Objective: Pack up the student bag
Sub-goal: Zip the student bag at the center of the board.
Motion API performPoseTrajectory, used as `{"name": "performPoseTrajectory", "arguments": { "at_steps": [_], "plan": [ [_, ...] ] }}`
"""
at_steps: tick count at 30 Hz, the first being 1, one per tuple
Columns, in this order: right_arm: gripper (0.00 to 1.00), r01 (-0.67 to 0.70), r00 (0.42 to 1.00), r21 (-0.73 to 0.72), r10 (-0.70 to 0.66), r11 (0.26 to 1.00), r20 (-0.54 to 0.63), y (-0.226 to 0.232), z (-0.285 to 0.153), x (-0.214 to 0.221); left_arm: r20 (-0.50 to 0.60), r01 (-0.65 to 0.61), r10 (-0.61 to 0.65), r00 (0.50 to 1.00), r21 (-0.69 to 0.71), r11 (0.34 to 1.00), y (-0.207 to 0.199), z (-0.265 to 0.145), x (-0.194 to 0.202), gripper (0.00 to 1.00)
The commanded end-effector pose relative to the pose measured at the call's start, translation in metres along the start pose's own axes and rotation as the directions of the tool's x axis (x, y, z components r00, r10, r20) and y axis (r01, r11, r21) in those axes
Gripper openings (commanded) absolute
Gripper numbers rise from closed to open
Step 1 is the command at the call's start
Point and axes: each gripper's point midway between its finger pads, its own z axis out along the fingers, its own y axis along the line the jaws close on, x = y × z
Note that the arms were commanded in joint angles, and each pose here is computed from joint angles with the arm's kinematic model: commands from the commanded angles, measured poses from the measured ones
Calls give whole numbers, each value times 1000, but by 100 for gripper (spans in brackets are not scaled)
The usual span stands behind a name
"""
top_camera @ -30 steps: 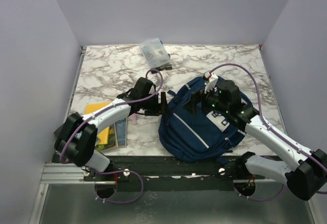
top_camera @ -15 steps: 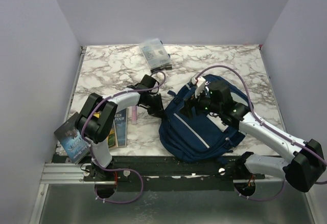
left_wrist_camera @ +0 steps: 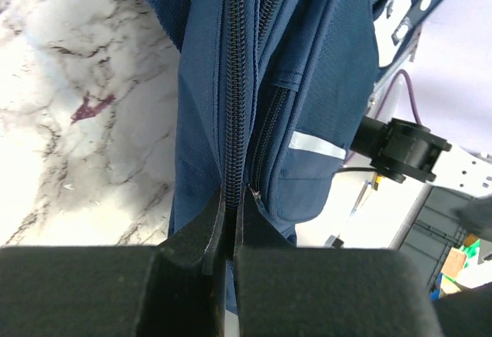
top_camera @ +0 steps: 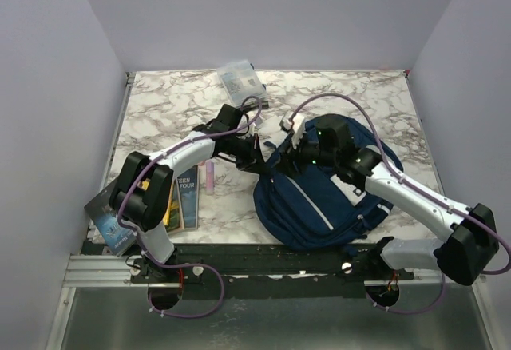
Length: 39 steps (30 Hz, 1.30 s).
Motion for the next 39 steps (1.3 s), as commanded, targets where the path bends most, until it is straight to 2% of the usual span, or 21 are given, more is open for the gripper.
{"name": "performPoseTrajectory", "arguments": {
  "at_steps": [1, 2, 3, 5, 6, 7, 8, 9, 11, 14, 18, 21, 31, 36, 39],
  "plan": [
    [60, -529, 849, 51, 527, 847, 47, 5, -5, -46, 30, -93, 89, 996, 178, 980, -47, -25, -5, 0],
    [56, -626, 780, 33, 625, 779, 22, 15, -5, -45, 27, -84, 81, 996, 188, 979, -49, -27, -5, 0],
    [47, -710, 703, 26, 711, 703, -16, 24, -4, -40, 30, -78, 74, 997, 194, 978, -50, -29, -6, 0],
    [35, -827, 559, 23, 826, 561, -70, 39, -2, -32, 37, -76, 70, 997, 209, 975, -53, -33, -8, 0],
    [27, -865, 498, 32, 864, 501, -72, 44, -2, -27, 38, -78, 72, 997, 217, 973, -55, -34, -7, 0],
    [23, -910, 409, 57, 911, 411, -51, 45, -1, -18, 33, -76, 70, 997, 230, 970, -58, -35, -6, 0],
    [20, -935, 348, 67, 937, 349, -31, 46, -1, -12, 29, -74, 69, 997, 241, 968, -58, -35, -5, 0],
    [18, -954, 294, 66, 956, 294, -12, 48, 0, -7, 26, -72, 68, 997, 255, 964, -61, -36, -4, 0],
    [17, -963, 243, 123, 970, 238, 25, 50, 1, 6, 24, -72, 68, 997, 268, 961, -63, -37, -3, 0],
    [18, -945, 248, 237, 966, 224, 77, 55, 3, 24, 26, -80, 76, 997, 278, 957, -66, -39, -2, 0],
    [21, -926, 251, 316, 961, 205, 112, 60, 8, 42, 38, -108, 102, 994, 296, 949, -72, -43, 0, 0],
    [23, -898, 290, 391, 940, 201, 183, 49, 3, 57, 53, -128, 117, 992, 298, 946, -74, -47, 0, 0],
    [24, -893, 293, 420, 917, 162, 269, 36, -6, 68, 63, -145, 132, 989, 293, 945, -74, -48, 0, 0],
    [33, -909, 289, 381, 914, 169, 284, 36, -10, 57, 55, -136, 125, 991, 293, 946, -72, -45, -1, 0],
    [29, -913, 287, 376, 905, 159, 314, 32, -17, 56, 53, -134, 123, 991, 292, 947, -71, -44, -1, 0]
  ]
}}
